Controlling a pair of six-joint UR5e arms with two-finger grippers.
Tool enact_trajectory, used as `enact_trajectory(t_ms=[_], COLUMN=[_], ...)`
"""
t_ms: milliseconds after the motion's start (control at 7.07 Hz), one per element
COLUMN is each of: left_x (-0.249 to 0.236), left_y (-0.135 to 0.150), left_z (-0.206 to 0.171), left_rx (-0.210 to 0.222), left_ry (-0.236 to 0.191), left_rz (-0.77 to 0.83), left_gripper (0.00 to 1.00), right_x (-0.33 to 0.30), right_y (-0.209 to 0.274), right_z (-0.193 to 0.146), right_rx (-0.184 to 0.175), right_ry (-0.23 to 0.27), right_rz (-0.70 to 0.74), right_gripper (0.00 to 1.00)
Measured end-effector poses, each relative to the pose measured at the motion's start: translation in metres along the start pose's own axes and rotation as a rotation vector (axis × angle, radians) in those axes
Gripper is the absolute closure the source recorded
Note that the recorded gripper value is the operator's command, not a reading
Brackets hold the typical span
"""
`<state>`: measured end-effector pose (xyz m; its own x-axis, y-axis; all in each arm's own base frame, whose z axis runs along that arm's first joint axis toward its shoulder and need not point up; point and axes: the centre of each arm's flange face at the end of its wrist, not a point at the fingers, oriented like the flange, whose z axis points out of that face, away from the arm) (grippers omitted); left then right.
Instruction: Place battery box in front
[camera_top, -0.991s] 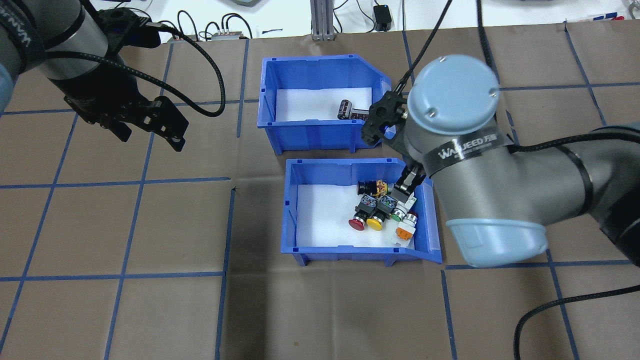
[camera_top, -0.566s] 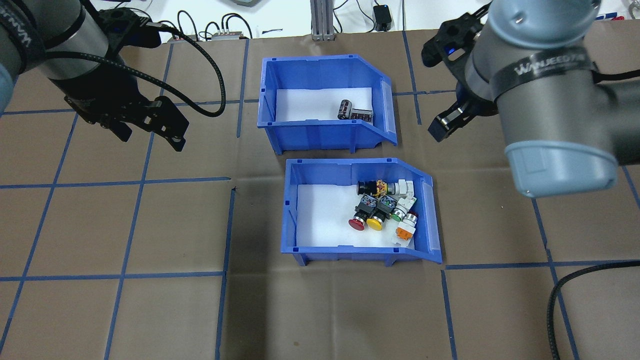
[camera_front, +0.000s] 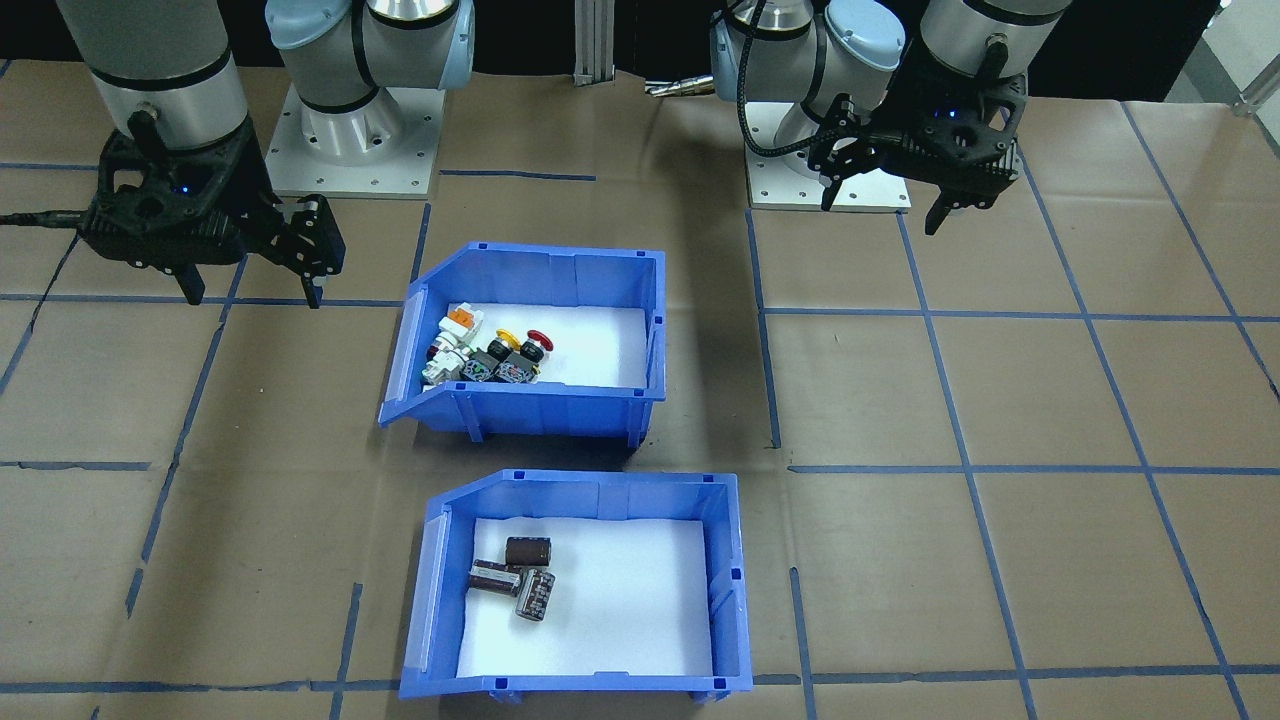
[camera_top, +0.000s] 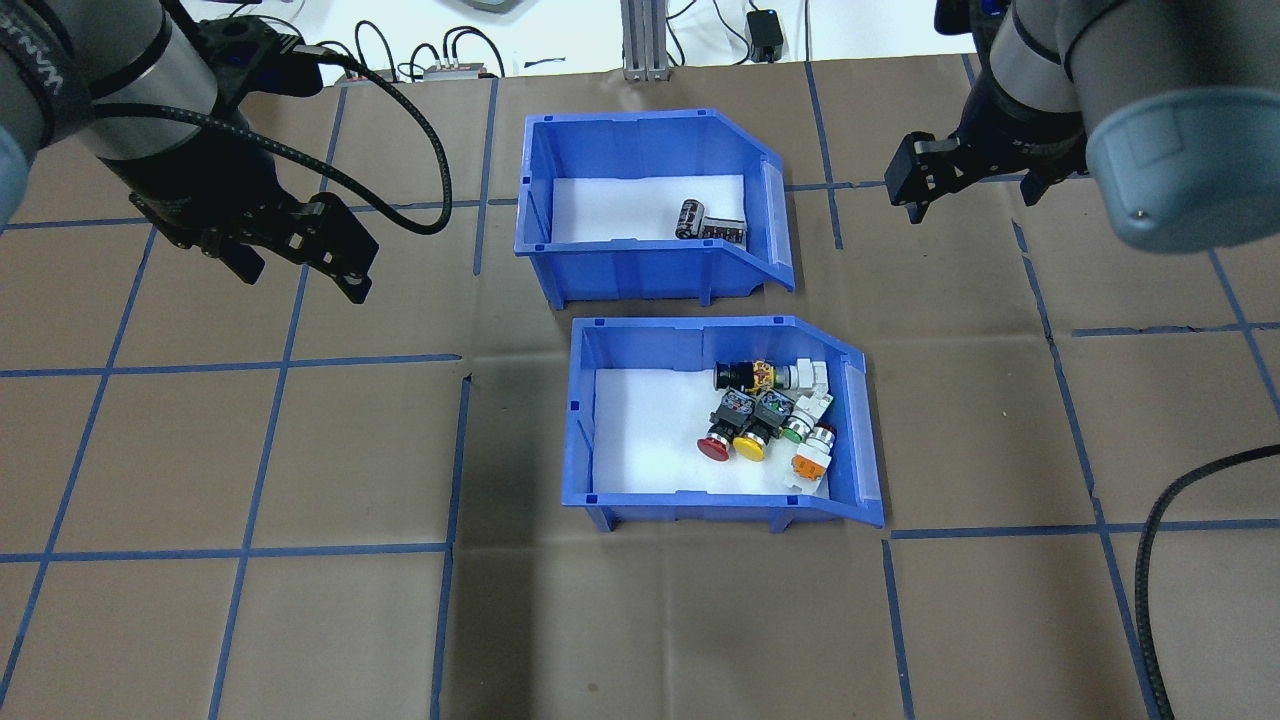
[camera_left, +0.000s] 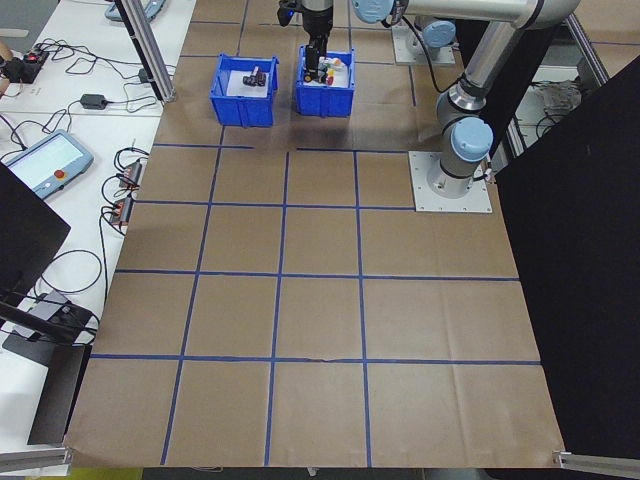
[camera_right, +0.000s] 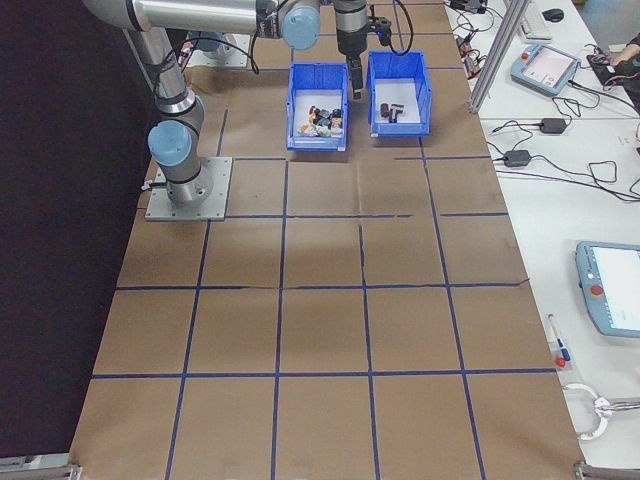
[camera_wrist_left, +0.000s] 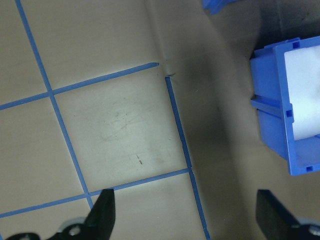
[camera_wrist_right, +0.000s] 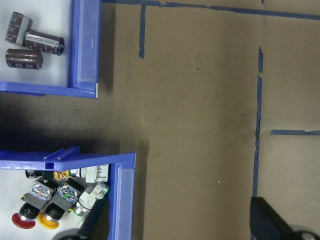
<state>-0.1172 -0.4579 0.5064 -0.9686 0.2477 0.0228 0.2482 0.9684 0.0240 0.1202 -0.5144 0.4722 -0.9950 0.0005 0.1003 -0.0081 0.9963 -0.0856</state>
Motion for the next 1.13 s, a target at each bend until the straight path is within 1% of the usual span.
enact_trajectory(t_ms=[142,283,425,566,708,1132], left_x=[0.0000,0.0000,0.0000,0.0000,-0.0001,-0.0001], left_y=[0.0000,0.0001,0.0000,-0.0001,-0.0002,-0.0003], left_z=[0.0001,0.0000,0.0001,0.0001,0.0002,0.0001], left_rx=[0.000,0.000,0.000,0.000,0.000,0.001], left_ry=[0.000,0.000,0.000,0.000,0.000,0.000], left_rz=[0.000,0.000,-0.001,-0.001,-0.001,-0.001], left_gripper=[0.00,0.00,0.00,0.00,0.00,0.00], right_x=[-0.0002,-0.0021,-0.0049,-0.0068,-0.0076,-0.0074], right_y=[-0.0109,-0.0145,-0.0141,-0.0134,-0.0134,-0.0141], right_z=[-0.0018,-0.0028,-0.0030,-0.0014,-0.0002,0.0005], right_rx=[-0.049,-0.080,-0.101,-0.114,-0.118,-0.114], right_ry=[-0.003,-0.017,-0.041,-0.056,-0.063,-0.068], right_rz=[0.052,0.087,0.105,0.106,0.100,0.079], right_gripper=[0.00,0.00,0.00,0.00,0.00,0.00])
